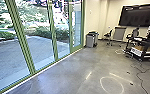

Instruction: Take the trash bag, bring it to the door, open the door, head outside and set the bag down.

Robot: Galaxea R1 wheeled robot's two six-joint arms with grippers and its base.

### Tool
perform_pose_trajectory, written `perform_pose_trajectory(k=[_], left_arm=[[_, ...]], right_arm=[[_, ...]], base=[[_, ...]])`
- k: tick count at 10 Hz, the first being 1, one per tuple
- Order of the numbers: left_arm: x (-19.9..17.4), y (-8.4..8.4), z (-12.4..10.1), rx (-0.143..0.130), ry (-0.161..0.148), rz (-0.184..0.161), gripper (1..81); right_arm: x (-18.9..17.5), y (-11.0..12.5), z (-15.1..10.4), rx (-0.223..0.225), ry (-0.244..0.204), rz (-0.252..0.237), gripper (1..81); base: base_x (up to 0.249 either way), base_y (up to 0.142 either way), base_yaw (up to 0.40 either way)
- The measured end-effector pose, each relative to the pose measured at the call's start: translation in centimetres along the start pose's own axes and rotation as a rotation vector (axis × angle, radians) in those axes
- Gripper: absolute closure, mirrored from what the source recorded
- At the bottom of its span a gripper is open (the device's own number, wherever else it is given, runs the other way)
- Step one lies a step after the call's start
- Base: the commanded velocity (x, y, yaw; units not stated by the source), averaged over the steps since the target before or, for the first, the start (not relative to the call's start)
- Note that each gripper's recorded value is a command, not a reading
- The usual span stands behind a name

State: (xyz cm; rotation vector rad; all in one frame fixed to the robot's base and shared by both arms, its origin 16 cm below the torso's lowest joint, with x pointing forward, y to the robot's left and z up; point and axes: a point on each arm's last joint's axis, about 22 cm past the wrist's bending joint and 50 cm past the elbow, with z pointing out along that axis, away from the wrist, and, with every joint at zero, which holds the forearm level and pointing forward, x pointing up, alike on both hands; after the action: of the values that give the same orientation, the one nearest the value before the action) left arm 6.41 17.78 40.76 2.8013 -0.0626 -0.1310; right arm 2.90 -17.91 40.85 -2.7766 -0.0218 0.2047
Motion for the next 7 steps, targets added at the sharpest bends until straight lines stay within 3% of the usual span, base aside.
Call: perform_pose_trajectory(k=[7], left_arm=[[0.0,0.0,0.0,0.0,0.0,0.0,81.1]], right_arm=[[-0.01,0.0,0.0,0.0,0.0,0.0,1.0]], base=[[0.133,0.0,0.0]])
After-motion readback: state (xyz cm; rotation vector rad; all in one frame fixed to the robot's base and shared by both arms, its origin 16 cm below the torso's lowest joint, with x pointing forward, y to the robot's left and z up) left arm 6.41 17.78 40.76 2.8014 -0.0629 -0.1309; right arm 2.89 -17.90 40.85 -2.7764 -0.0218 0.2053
